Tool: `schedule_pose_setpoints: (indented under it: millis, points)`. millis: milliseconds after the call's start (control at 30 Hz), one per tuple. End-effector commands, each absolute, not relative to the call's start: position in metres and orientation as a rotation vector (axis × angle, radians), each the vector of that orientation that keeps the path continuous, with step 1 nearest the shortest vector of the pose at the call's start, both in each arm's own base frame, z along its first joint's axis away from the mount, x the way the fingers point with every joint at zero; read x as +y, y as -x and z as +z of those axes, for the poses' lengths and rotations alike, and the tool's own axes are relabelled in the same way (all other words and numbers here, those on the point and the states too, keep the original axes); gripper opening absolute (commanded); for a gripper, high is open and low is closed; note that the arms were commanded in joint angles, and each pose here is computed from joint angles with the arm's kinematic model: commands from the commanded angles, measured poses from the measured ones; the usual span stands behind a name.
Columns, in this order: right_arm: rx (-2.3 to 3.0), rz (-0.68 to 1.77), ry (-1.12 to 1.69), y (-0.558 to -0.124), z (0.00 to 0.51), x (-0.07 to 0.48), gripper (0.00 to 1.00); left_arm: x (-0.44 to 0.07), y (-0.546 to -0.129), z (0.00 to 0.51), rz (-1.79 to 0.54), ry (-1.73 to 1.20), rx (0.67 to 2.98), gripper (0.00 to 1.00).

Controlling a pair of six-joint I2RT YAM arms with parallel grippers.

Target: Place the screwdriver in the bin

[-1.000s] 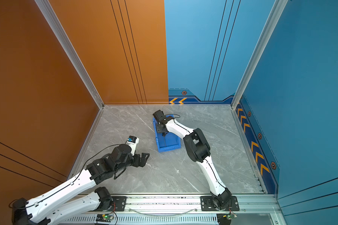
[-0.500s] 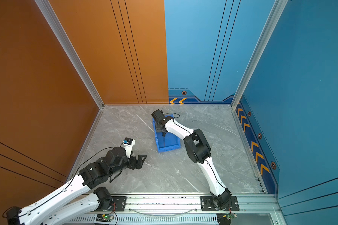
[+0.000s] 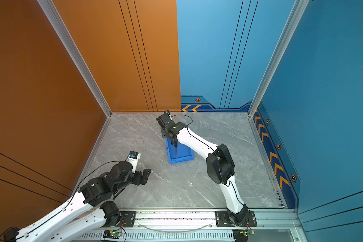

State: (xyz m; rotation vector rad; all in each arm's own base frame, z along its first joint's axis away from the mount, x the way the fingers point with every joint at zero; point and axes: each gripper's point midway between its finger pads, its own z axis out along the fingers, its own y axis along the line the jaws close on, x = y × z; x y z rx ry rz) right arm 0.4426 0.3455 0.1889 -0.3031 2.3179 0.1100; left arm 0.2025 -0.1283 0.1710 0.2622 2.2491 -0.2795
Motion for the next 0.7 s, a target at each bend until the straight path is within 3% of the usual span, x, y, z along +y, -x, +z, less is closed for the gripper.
schedule_pose_setpoints:
  millis: [0,433,567,667]
  points:
    - [2.311,0.003,0.32,-0.421,0.211,0.318,0.53,-0.102,-0.206,0.175,-0.145,-0.201,2.212,0.98]
    - [2.15,-0.079,0.354,-0.343,0.267,0.241,0.91,-0.065,-0.23,0.189,0.051,-0.05,2.067,0.98]
    - [2.117,-0.07,0.296,-0.333,0.267,0.207,1.0,-0.06,-0.237,0.193,0.076,-0.051,2.054,0.98]
    - [2.114,-0.056,0.218,-0.329,0.261,0.176,1.0,-0.056,-0.24,0.195,0.083,-0.042,2.042,0.98]
